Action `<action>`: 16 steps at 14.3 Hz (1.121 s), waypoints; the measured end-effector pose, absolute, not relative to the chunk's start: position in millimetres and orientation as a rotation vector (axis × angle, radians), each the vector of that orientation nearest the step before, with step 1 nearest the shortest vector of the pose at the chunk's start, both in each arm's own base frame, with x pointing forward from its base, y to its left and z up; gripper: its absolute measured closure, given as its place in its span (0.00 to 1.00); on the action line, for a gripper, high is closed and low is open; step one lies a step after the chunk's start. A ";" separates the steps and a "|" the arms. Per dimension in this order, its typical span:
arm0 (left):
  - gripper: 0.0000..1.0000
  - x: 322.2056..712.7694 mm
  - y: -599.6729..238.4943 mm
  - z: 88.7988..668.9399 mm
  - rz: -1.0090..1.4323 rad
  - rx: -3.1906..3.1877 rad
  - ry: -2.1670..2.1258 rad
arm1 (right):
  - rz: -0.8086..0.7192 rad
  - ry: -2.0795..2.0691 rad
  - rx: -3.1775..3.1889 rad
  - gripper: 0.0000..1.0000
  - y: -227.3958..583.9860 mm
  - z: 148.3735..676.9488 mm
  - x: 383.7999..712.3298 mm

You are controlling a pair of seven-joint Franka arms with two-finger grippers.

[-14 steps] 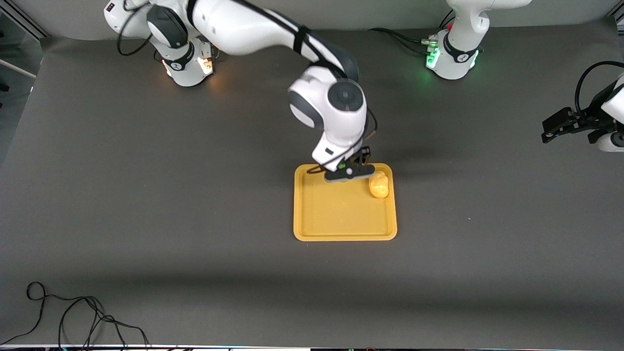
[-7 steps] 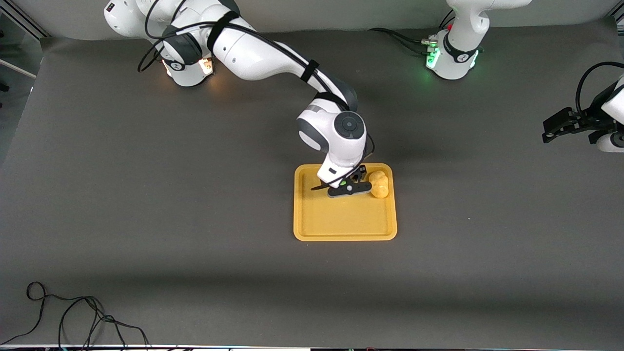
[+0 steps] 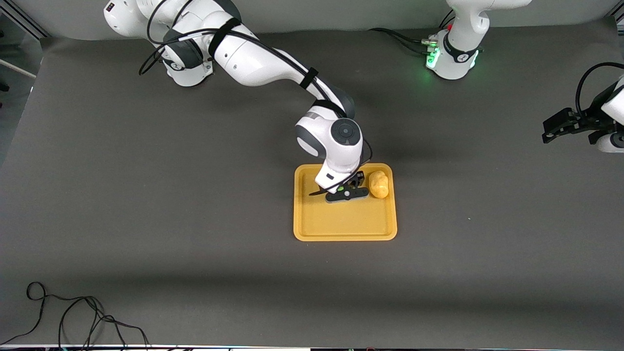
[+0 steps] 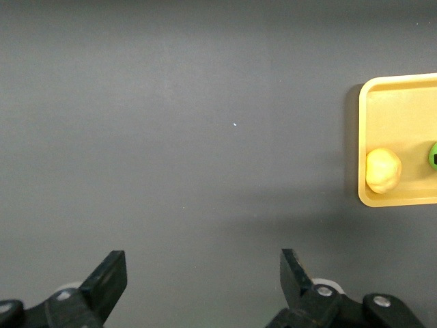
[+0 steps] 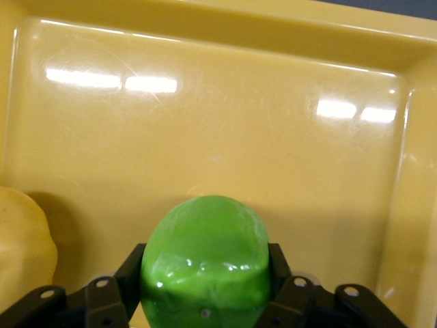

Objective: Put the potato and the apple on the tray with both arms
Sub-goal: 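Lower the apple onto the tray beside the potato and open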

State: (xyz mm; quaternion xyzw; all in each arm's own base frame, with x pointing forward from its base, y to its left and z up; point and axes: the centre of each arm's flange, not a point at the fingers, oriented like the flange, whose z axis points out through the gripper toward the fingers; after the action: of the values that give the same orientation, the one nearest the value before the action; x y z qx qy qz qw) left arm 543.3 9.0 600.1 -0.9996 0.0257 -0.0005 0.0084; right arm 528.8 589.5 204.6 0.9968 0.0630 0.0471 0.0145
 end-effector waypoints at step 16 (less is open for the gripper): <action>0.00 543.3 9.0 599.8 -0.001 -3.124 0.080 | 0.188 0.172 3.099 0.00 586.7 243.9 541.0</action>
State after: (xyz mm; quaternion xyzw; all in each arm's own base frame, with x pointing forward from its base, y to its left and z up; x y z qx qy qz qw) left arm 543.3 9.0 599.8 -0.9996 0.0257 -0.0003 0.0084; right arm 541.0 586.7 243.9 0.9965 0.0553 0.0604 0.0159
